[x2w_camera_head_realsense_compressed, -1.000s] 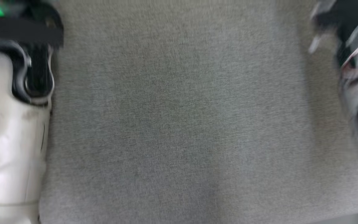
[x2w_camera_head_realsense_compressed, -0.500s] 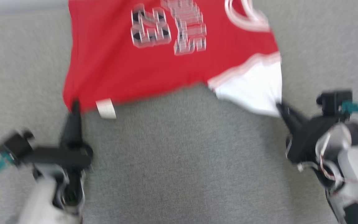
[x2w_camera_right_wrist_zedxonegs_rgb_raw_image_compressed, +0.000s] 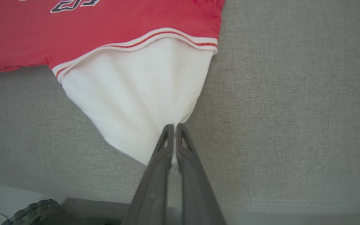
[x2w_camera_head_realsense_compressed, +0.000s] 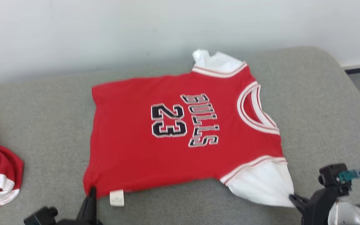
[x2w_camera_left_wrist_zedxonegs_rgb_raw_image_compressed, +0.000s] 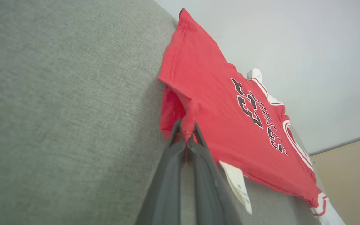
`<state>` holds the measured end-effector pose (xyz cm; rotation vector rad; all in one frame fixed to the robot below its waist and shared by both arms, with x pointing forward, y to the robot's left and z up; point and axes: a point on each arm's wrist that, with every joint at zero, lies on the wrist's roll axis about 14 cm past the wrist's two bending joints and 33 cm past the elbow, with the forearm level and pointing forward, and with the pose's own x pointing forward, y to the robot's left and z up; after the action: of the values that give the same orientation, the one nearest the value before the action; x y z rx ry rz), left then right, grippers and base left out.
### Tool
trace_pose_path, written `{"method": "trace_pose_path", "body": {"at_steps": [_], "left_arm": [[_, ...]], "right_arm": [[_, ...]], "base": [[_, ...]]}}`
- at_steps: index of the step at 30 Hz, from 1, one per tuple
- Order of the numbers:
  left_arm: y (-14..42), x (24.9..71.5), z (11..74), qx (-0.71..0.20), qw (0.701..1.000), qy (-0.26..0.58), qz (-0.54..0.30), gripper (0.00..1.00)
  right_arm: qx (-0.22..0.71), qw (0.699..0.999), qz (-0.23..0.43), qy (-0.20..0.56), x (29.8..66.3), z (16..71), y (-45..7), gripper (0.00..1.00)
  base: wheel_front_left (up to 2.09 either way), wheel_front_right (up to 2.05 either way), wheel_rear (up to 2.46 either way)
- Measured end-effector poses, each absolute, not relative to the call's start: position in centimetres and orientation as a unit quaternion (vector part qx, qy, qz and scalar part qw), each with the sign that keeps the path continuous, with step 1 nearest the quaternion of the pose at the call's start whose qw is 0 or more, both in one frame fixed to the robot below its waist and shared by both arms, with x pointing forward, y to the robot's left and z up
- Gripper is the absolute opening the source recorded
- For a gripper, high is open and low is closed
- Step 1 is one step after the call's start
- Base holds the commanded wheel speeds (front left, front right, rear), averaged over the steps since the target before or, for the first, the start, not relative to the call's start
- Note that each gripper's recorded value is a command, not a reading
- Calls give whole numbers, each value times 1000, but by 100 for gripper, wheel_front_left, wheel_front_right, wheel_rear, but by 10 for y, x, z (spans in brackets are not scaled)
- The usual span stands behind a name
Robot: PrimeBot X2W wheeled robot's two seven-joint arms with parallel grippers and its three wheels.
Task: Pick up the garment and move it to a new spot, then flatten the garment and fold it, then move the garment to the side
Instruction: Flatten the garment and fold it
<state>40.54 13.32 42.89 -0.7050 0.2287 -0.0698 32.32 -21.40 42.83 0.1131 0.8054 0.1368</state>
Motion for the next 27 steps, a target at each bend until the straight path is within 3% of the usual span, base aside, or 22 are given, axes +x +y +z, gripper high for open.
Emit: {"method": "trace_pose_path", "body": {"at_steps": [8,11,17,27], "left_arm": [[137,358,400,-297,940,166,-18,0],[139,348,391,-268,945,187,-20,0],[134,350,395,-264,944,198,-26,0],[125,397,428,-286,936,201,-27,0]], "right_arm": [[66,885,56,457,275,412,-209,0],[67,888,58,451,276,417,-207,0],[52,917,61,391,308,441,-207,0],[31,952,106,284,390,485,-185,0]], "base": [[0,0,0],[0,0,0],[0,0,0],[0,0,0]]}}
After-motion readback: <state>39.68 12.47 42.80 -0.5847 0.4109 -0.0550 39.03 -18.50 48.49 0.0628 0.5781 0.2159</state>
